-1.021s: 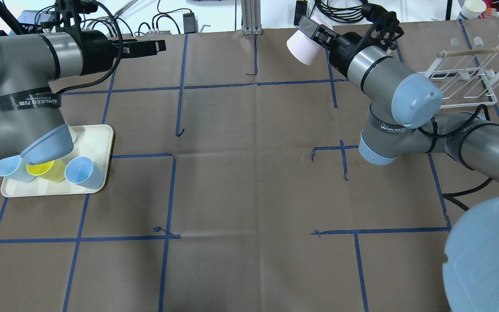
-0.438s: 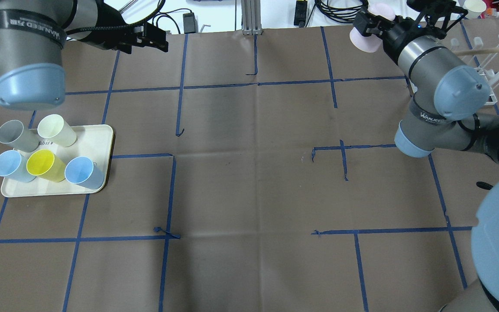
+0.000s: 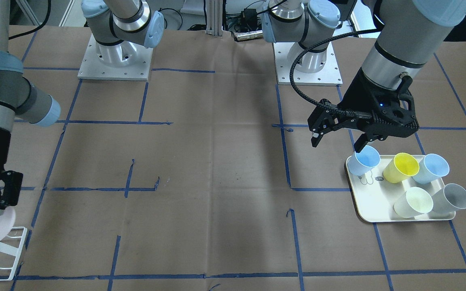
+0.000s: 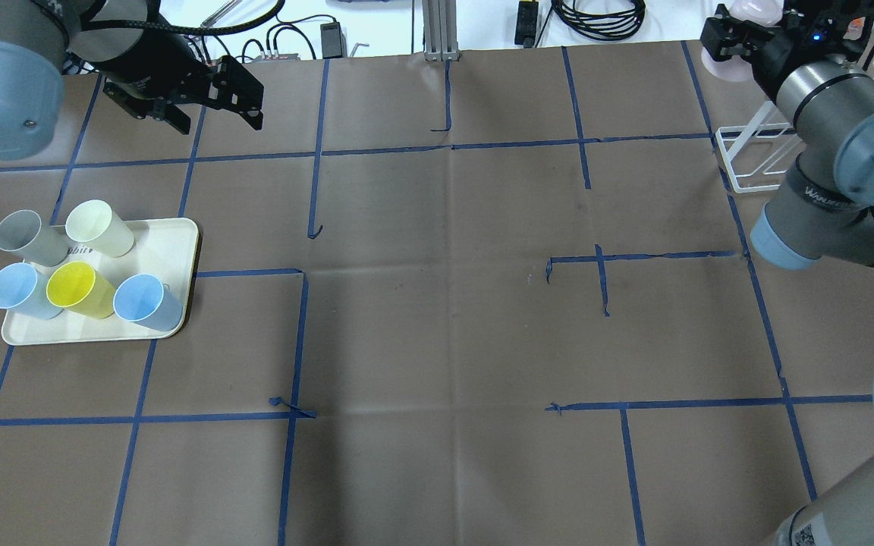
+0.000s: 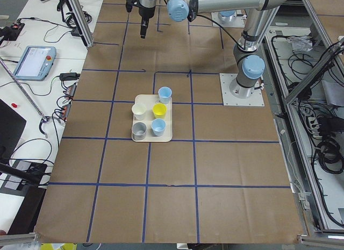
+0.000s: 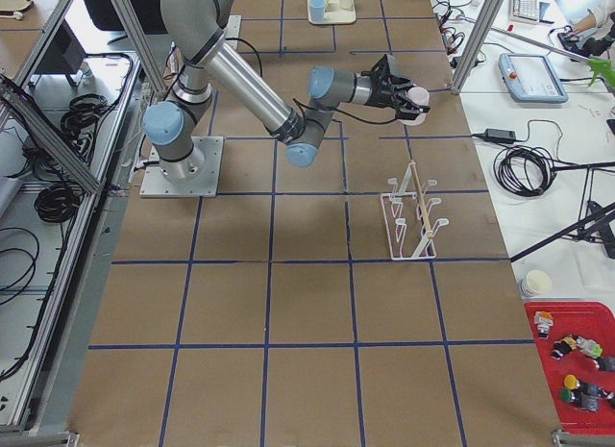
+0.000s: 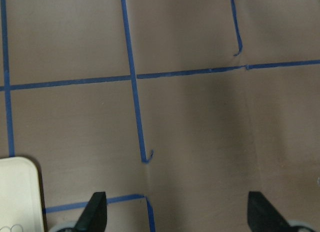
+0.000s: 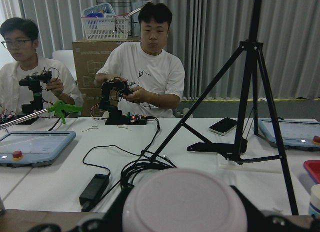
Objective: Transfer IKEA cup to right arm and place on rack
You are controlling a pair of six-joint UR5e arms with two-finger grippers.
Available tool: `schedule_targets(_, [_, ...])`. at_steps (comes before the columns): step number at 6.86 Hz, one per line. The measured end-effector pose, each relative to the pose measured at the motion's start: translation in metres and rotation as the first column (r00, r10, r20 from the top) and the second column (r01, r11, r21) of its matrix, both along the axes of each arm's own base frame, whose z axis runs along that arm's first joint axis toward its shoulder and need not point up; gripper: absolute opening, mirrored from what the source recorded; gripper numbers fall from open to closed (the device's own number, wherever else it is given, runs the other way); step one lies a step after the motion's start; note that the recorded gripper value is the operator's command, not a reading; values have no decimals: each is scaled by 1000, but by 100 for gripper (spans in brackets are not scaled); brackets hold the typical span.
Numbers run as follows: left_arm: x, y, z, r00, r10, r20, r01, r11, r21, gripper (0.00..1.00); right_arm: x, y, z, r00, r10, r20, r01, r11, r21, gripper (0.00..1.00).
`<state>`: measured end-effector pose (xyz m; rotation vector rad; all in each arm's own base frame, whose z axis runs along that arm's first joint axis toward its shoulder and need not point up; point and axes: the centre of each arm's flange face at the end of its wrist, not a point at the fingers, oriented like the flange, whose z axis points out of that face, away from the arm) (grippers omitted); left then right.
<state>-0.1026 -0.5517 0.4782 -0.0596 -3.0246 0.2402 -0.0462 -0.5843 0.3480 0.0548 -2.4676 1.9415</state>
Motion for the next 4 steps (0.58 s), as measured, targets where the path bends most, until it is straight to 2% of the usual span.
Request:
schedule_targets(1, [1,6,7,999,39,6,-39,998,50,100,-30,-4,6,998,-27,-53,26,999,-18,24])
schedule_targets(2, [1,9,17,997,73,7,-74,994,87,99,-53,-11,8,997,-36,-75,33,999,-34,24])
schedule_targets(4, [4,9,21,994,103,42,-108,983,148,99,-85,-28,-18,997,-28,-73,27,1000,-15,24])
